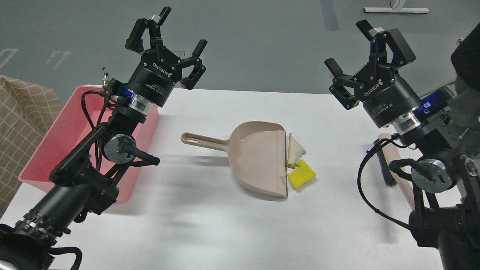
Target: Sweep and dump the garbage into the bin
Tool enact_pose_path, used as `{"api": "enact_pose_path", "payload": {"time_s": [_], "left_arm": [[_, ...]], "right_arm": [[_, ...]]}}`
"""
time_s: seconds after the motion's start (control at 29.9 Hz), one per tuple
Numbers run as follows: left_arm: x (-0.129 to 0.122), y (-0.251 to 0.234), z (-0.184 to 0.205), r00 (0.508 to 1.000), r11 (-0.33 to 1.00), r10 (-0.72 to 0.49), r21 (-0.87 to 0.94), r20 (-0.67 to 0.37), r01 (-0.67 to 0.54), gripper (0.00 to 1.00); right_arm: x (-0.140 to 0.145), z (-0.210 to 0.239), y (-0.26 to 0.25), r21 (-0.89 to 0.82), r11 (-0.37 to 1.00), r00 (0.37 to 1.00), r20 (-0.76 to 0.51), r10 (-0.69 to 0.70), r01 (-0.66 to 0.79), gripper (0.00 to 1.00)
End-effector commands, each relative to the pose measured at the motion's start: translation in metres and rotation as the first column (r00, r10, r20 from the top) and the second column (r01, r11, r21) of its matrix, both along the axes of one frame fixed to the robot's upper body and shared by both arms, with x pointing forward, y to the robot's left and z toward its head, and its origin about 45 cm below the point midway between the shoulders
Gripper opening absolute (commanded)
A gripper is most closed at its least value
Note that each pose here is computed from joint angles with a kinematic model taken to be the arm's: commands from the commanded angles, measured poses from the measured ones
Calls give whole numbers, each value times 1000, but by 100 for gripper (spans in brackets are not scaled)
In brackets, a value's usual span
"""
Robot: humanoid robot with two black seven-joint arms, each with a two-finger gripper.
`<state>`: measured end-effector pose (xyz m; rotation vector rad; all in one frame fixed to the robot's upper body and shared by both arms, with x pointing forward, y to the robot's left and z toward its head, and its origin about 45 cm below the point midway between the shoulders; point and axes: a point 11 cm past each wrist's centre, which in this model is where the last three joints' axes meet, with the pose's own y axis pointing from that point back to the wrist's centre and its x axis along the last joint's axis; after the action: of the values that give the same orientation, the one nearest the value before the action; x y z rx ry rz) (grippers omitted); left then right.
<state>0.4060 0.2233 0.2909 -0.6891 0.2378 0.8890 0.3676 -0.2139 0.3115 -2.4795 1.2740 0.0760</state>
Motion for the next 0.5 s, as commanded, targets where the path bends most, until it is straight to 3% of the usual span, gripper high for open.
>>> {"api": "enact_pose_path", "payload": {"time_s": [0.0, 0.47], "left_arm": [[0, 0, 0, 1000, 1000, -2, -1, 1, 2, 98], [1, -1, -1, 1000, 1000, 15, -5, -10, -15, 98]], "right_arm": [[0, 0, 0, 0, 1000, 1000, 0, 0, 0, 100], [0, 0, 0, 0, 1000, 1000, 0, 0, 0, 100]]}}
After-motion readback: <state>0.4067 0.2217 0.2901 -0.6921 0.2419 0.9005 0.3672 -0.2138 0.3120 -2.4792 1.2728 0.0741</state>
